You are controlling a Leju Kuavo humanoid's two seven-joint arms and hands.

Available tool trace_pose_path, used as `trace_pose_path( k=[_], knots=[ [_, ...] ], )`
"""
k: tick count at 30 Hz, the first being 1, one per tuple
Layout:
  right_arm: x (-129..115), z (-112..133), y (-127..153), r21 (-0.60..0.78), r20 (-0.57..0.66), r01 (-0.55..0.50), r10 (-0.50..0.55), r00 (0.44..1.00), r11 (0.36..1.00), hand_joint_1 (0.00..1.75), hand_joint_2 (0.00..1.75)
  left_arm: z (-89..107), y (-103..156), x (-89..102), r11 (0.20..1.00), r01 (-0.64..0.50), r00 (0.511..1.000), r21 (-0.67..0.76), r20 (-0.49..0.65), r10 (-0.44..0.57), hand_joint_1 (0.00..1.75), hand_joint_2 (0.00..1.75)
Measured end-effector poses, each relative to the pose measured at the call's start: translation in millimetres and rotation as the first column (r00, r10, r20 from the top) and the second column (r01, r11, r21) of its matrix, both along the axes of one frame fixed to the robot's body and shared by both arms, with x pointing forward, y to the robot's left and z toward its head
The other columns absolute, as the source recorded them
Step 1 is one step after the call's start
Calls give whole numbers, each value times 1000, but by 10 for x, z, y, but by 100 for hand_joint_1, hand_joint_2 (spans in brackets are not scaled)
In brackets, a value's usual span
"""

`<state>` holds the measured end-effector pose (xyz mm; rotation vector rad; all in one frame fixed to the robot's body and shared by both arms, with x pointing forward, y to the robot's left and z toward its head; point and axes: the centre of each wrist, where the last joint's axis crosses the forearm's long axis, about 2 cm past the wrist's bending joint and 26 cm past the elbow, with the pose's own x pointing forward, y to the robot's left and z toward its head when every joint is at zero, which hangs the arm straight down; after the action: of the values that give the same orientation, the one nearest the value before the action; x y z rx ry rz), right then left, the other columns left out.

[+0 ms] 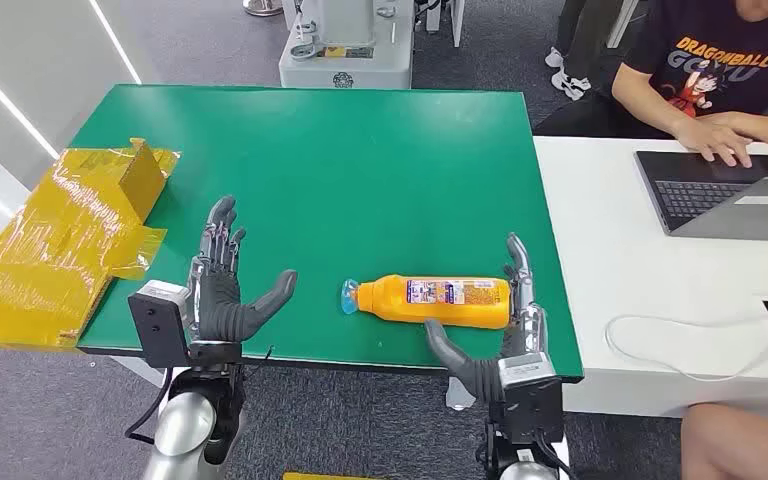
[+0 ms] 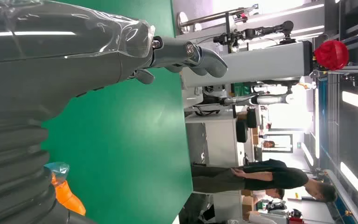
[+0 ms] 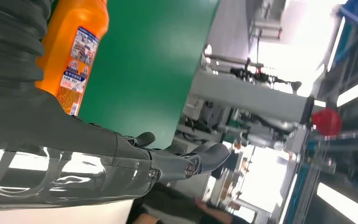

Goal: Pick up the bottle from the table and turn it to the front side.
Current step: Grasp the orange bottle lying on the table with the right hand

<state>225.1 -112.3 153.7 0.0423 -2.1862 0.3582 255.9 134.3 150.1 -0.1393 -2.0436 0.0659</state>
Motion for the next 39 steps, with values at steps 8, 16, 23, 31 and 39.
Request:
trace_pose_path(
  k=[8, 16, 23, 31, 39],
  knots=[
    [283, 72, -226, -412, 35, -158, 189, 981, 898, 0, 175, 22, -10, 27, 999, 40, 999, -14, 10, -40, 0, 175],
    [930, 111, -1050, -704, -91, -229, 234, 968, 673, 0, 175, 10, -5, 75, 996, 82, 996, -38, 18, -82, 0, 175],
    [1524, 445, -1805, -817, -272, -339, 206, 940, 467, 0, 175, -9, 22, 132, 993, 105, 994, -49, 25, -103, 0, 175],
    [1931, 812, -2098, -809, -405, -446, 189, 895, 383, 0, 175, -35, 41, 145, 993, 102, 995, -58, 22, -101, 0, 175],
    [2289, 963, -2039, -768, -508, -537, 179, 843, 348, 0, 175, -38, 26, 177, 991, 118, 993, -57, 29, -117, 0, 175]
  ],
)
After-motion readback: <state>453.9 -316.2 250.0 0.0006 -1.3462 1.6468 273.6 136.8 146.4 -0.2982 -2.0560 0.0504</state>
